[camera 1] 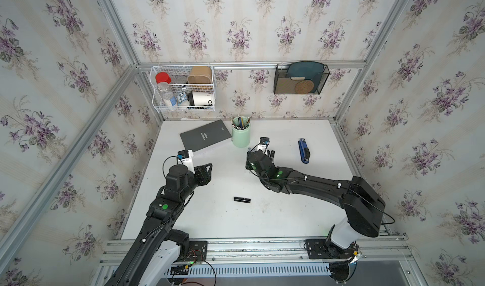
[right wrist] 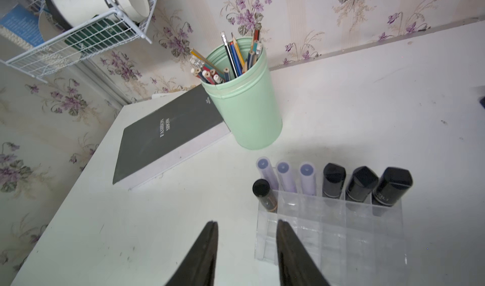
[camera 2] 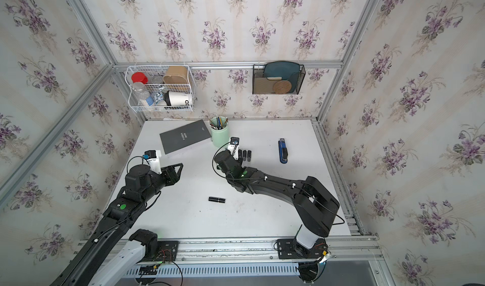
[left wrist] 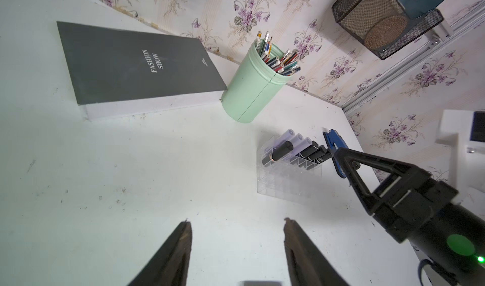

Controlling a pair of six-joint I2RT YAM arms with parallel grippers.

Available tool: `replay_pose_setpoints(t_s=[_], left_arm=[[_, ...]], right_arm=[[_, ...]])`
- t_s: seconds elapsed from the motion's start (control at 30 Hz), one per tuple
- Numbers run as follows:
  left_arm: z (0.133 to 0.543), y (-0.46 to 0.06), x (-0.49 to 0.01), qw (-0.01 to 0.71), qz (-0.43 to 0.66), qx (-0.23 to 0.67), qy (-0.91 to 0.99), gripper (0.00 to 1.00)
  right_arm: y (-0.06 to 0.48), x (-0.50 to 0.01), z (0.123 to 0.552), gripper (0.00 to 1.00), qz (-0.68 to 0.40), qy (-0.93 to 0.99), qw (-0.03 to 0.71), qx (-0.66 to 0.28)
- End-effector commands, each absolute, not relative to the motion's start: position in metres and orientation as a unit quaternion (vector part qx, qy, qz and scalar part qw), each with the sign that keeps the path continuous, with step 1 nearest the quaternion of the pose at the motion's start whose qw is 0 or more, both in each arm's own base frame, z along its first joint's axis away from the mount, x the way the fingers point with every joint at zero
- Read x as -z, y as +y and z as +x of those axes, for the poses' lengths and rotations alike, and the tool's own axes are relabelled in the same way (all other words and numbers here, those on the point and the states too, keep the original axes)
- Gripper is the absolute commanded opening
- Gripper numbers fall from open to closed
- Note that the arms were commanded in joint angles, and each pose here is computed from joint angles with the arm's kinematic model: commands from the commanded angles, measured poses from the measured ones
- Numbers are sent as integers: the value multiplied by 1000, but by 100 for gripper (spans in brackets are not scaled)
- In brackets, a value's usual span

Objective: Arrange the lipsticks in the organizer
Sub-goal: Pick up the lipstick at the center of the board.

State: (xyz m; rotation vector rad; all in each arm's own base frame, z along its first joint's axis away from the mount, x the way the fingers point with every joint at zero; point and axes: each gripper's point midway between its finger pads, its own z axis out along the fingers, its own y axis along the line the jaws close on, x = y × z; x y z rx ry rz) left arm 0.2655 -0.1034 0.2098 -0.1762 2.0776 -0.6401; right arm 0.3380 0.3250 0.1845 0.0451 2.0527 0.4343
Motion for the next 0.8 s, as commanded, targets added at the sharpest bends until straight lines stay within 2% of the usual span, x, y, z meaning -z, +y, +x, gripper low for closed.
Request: replay_pose_setpoints(t_s=[0.0, 0.3, 0.77], left_arm=[[256, -106, -190, 426, -89, 269, 859, 61], [248, -116, -158, 394, -101, 256, 877, 62], [247, -114, -153, 395, -92, 239, 882, 62]], right_arm=[[334, -171, 312, 43, -60, 870, 447, -199], [335, -132, 248, 44, -200, 899, 316, -229], [350, -96, 200, 48, -322, 898, 182, -237]])
